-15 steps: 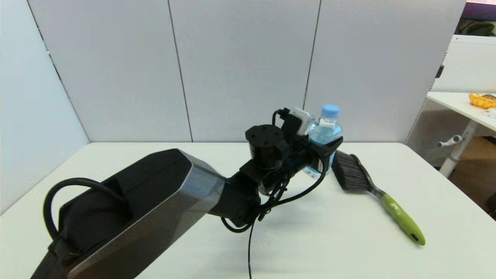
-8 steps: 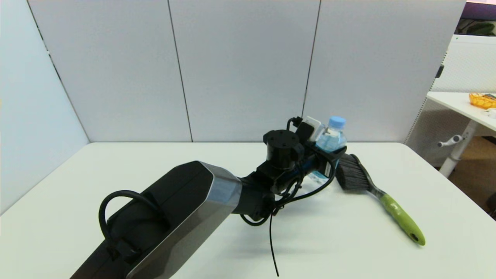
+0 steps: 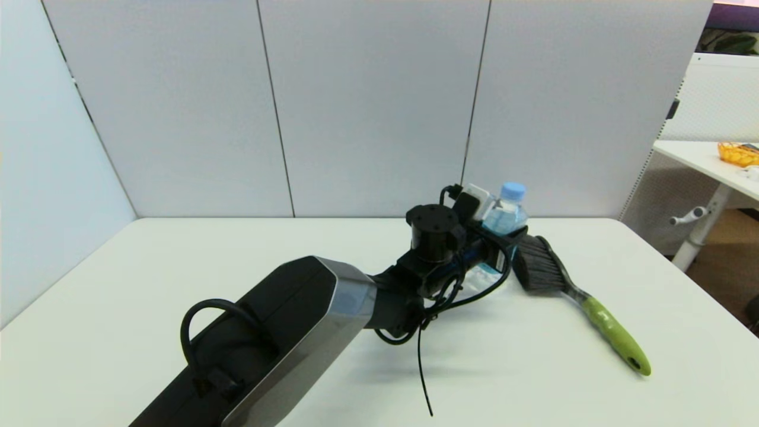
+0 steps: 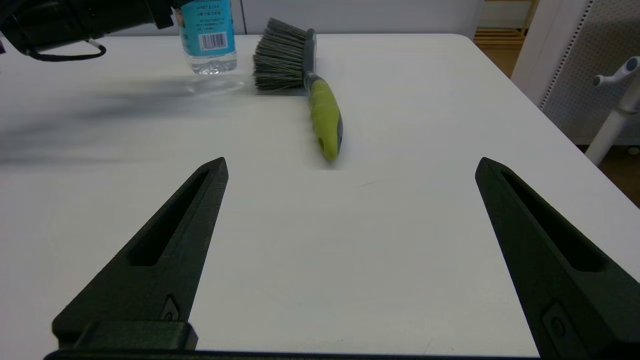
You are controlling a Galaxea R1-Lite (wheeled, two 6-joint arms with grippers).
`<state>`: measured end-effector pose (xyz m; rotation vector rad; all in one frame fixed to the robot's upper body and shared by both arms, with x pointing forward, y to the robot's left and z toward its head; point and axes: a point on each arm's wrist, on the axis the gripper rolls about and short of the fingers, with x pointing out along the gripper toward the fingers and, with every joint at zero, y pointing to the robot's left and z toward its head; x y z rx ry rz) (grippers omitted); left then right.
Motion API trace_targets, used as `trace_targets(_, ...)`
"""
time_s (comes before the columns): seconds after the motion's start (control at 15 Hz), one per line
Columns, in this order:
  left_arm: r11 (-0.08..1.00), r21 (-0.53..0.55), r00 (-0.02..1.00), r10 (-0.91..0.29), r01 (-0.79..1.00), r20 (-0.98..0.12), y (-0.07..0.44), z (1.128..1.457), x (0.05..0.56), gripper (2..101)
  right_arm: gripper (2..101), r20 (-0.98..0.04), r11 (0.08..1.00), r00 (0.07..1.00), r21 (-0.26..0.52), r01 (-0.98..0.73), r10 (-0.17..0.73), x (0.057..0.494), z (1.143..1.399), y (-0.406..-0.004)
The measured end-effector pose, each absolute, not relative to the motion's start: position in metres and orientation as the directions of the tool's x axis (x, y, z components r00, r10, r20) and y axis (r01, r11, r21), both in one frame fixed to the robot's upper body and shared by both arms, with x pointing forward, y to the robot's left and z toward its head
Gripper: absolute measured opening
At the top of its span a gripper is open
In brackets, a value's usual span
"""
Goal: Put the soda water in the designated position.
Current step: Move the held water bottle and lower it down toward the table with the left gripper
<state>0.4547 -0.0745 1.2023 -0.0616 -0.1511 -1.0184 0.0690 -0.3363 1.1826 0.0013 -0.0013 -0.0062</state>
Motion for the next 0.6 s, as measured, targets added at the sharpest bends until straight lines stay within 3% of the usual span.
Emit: trace_targets(0.6,0.541,0.016,0.531,-0.829,0.841,0.177,-0.0707,1.1968,0.4659,48.2,98.0,0.002,1.0,1.0,0.001,0.006,-0.006,0.069,1.1827,-0.3364)
